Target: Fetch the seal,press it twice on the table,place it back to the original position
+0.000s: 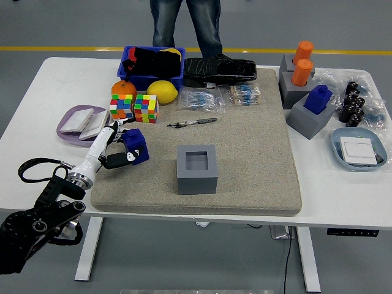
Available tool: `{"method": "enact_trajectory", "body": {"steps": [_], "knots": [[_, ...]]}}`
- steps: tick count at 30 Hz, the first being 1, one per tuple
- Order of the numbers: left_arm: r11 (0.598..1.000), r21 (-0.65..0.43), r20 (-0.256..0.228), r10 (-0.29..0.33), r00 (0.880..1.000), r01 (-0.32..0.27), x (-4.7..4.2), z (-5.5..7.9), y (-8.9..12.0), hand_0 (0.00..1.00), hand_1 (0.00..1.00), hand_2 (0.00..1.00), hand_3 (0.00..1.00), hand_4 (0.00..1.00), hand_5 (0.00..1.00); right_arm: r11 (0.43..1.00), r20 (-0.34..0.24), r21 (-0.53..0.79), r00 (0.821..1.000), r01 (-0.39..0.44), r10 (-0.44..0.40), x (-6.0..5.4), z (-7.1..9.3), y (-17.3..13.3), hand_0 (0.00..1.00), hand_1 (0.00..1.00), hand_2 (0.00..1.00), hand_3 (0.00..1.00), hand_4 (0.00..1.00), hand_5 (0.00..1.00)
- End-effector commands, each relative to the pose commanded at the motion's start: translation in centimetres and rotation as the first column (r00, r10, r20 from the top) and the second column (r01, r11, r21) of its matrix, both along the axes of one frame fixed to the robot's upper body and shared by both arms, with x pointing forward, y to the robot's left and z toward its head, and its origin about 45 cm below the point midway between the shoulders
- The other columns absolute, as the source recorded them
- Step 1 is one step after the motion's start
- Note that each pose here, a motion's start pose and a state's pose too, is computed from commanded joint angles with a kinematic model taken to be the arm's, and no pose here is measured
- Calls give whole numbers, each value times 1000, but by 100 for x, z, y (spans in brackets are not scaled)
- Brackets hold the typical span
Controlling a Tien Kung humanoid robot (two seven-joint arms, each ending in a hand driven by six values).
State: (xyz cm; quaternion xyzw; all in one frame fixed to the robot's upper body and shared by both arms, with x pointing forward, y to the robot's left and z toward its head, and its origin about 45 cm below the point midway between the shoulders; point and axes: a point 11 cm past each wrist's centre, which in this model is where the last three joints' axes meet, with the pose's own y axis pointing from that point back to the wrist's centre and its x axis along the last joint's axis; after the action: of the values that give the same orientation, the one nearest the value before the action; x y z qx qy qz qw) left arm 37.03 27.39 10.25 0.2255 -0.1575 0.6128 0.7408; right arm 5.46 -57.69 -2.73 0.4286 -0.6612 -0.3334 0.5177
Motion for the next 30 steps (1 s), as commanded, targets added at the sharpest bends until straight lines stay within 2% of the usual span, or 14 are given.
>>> {"method": "enact_trajectory", "body": {"steps": [3,6,14,18,25,30], "knots": [[1000,5,-7,-10,1000,10,-17,-14,-11,570,469,470,834,568,2,1000,0,1,1000,1,-1,0,-1,2,784,682,659,615,786,442],[1000,-2,7,-17,1000,17,-1,39,-35,571,468,469,834,567,2,1000,0,0,1000,2,-2,-7,1,-3,784,682,659,615,786,443],[998,-52,118,-36,992,42,164,462,-167,569,468,470,832,569,2,1000,1,1,1000,0,0,4,2,-1,784,682,658,614,786,442],[995,-69,168,-63,984,76,197,657,-280,569,468,469,833,568,2,1000,1,1,1000,2,-2,-1,1,-1,783,682,658,614,785,442],[977,-104,219,-159,963,185,109,909,-628,569,470,468,832,572,2,1000,0,-1,1000,3,-3,-9,2,-5,783,682,658,614,785,441],[957,-116,212,-236,948,265,12,991,-859,566,470,468,833,573,2,1000,1,0,1000,1,-1,-1,0,1,783,682,658,614,785,443]]}}
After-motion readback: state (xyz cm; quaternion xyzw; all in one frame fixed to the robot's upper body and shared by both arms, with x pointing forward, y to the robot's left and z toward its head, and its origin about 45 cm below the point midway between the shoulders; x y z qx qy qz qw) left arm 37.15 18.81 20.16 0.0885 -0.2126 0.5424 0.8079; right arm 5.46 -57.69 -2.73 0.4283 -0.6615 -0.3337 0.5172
